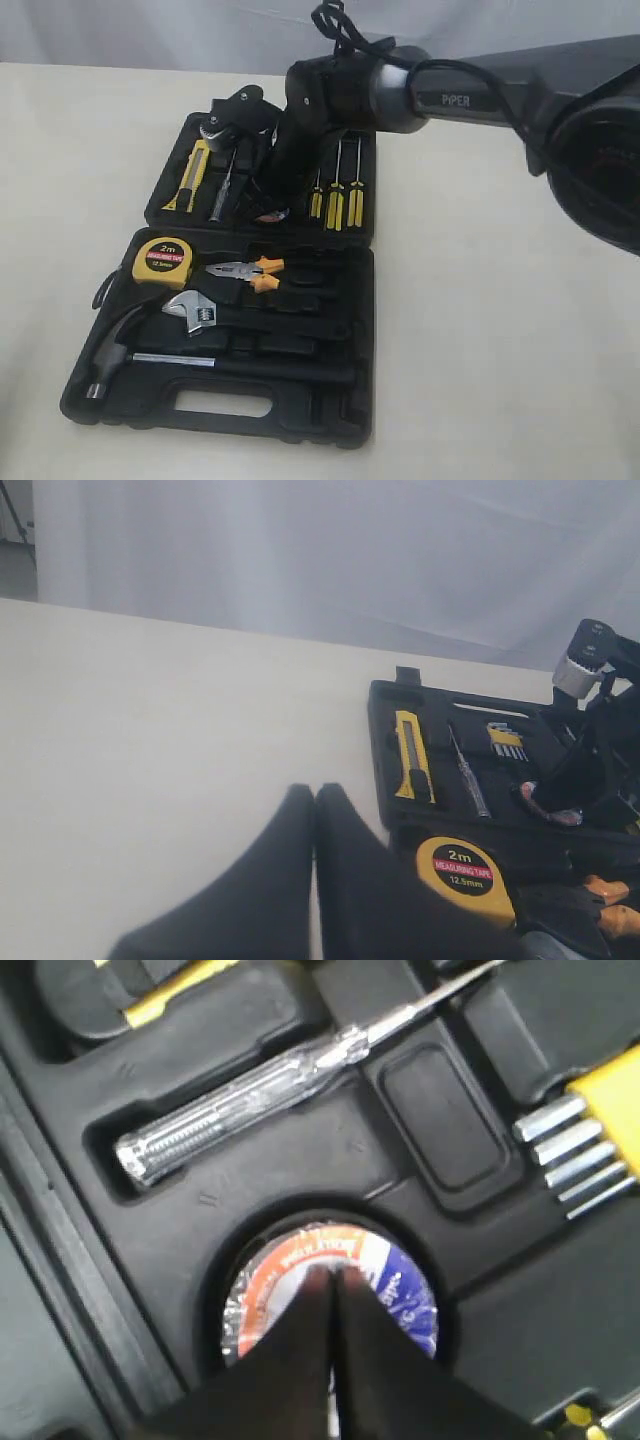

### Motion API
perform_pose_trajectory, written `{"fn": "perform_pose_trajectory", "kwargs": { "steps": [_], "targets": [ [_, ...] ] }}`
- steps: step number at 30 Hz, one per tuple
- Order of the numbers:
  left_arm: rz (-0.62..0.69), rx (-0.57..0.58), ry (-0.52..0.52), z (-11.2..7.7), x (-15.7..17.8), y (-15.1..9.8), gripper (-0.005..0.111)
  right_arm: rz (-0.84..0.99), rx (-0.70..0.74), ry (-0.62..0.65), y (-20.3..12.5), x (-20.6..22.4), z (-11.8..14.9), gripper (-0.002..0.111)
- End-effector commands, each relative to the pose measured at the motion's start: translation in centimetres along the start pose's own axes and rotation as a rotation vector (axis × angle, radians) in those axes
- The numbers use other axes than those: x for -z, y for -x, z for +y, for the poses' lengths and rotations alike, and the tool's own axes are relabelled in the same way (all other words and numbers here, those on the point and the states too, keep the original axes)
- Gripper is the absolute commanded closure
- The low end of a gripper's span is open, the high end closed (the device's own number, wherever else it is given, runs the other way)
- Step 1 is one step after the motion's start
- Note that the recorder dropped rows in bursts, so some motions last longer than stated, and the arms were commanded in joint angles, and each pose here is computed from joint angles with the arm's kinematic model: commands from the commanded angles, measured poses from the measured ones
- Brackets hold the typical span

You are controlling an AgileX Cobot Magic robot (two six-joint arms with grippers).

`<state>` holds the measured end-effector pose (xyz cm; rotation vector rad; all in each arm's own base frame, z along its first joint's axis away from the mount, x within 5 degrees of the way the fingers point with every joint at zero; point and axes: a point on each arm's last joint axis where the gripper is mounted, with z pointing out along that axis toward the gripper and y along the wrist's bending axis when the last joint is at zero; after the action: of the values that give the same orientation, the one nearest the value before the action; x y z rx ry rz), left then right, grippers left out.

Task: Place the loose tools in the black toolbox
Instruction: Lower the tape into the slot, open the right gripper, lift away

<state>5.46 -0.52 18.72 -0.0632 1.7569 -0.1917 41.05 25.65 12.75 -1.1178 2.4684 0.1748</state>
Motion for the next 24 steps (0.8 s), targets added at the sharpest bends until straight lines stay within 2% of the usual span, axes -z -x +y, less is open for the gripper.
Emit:
{"fn": "perform_pose_trajectory", "kwargs": {
  "steps": [1,9,12,21,24],
  "targets": [
    [0.003,0.007,-0.007,-0.1,0.0,0.1,0.107,0.053,-0.018,0.021,-0.9,-1.1,0.0,0.109],
    [0.003,0.007,-0.007,-0.1,0.0,0.1,0.107,-0.033,-0.011,-0.004,0.8,2.8,-0.2,0.109],
    [0.003,0.007,-0.007,-0.1,0.0,0.1,0.107,-0.038,-0.012,-0.005,0.9,3.0,-0.2,0.109],
    [0.003,0.007,-0.007,-0.1,0.0,0.1,0.107,0.054,-0.092,0.091,-1.0,-1.3,0.7,0.109],
    [0.003,0.007,-0.007,-0.1,0.0,0.1,0.107,0.061,-0.092,0.093,-1.1,-1.6,0.7,0.109]
  ]
}}
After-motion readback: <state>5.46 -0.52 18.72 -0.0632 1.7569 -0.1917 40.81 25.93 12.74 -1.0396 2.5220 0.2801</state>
